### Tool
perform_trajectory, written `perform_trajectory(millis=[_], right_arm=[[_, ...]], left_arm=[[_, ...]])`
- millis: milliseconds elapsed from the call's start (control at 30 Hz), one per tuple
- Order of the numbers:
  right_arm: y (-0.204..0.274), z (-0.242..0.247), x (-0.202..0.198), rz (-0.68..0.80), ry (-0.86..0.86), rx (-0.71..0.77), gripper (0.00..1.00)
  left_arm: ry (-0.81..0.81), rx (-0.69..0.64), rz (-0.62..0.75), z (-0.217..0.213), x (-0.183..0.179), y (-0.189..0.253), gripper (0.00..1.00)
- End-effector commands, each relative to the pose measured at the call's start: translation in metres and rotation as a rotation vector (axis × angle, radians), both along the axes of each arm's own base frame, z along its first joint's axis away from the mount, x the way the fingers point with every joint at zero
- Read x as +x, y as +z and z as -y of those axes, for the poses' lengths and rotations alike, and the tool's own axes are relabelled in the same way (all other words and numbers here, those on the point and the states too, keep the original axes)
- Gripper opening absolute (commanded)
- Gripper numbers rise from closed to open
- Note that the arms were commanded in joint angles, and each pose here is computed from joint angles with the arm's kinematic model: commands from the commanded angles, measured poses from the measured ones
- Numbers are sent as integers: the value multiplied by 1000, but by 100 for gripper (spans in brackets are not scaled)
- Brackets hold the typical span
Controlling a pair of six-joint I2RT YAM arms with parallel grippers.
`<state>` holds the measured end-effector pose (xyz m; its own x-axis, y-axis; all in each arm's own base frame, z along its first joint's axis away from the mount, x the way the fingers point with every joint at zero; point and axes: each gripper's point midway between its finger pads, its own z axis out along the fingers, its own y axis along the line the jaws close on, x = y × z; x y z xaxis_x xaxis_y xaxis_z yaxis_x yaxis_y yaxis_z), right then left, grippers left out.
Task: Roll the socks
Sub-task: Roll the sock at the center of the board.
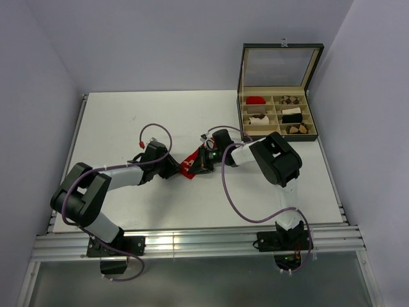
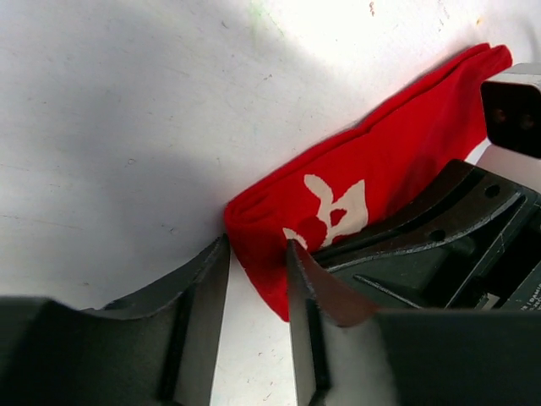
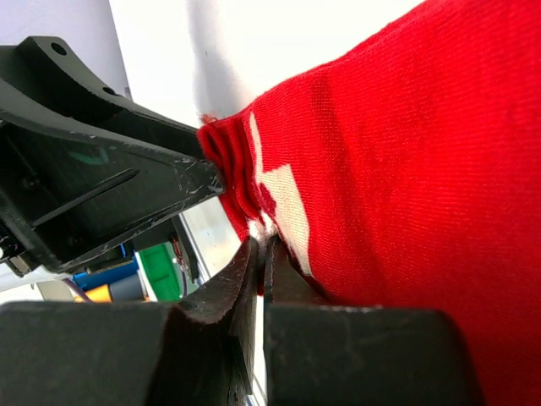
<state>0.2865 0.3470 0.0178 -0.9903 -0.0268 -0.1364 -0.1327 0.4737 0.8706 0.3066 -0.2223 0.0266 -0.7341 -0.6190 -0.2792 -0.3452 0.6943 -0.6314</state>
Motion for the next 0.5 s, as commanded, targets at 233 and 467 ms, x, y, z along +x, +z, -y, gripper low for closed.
perform_trajectory(millis=[233, 467], right_arm=[[-15, 11, -6, 49, 2, -102, 9], [32, 15, 7, 473, 32, -285, 41]], left_arm=[[12, 90, -97, -14, -11, -29, 24], [-57, 172, -134, -16, -10, -28, 20]])
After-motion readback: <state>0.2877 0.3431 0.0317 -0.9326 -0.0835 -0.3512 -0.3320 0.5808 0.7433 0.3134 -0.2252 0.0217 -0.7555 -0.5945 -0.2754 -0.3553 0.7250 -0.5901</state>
